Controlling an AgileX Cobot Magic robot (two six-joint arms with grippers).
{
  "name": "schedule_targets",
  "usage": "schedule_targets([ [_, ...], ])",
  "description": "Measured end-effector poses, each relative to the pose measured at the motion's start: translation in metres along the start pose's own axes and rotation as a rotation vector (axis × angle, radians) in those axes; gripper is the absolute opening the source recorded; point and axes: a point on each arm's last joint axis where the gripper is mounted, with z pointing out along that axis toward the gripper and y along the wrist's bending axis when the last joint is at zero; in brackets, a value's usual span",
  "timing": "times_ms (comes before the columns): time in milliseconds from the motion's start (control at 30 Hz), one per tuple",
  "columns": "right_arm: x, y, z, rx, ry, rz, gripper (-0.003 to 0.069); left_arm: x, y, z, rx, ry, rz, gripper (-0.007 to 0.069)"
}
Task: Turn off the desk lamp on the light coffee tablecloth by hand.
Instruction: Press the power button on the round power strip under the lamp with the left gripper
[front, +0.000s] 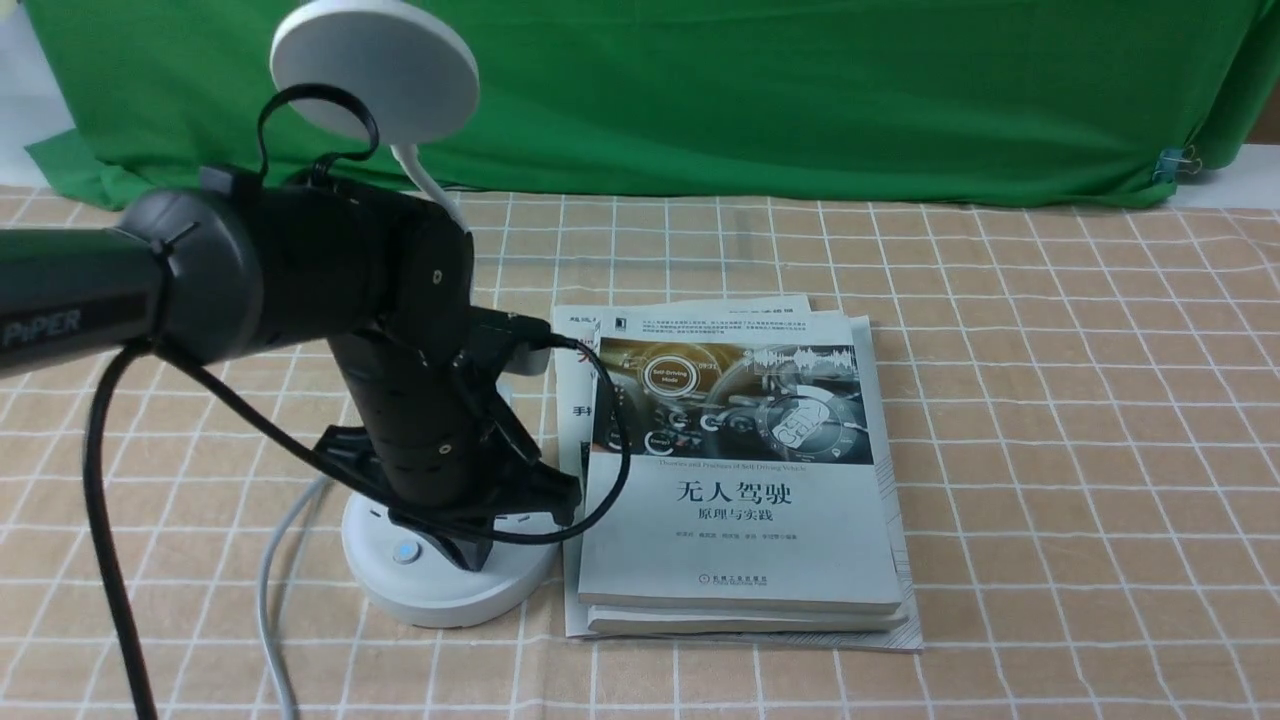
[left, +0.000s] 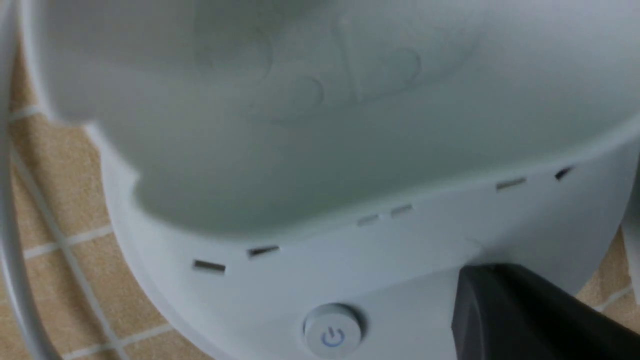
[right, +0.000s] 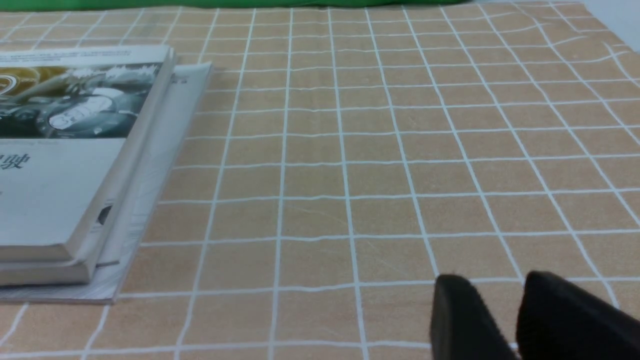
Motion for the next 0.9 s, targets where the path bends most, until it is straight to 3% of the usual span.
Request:
schedule_targets([
  [467, 0.0, 0.0, 0.0, 0.0, 0.0, 0.0, 0.0243, 0.003, -0.002, -0.034, 0.006, -0.09, -0.001, -0.0005],
  [900, 0.0, 0.0, 0.0, 0.0, 0.0, 0.0, 0.0243, -0.001, 0.0, -0.001, 0.001, 0.003, -0.011, -0.0005],
])
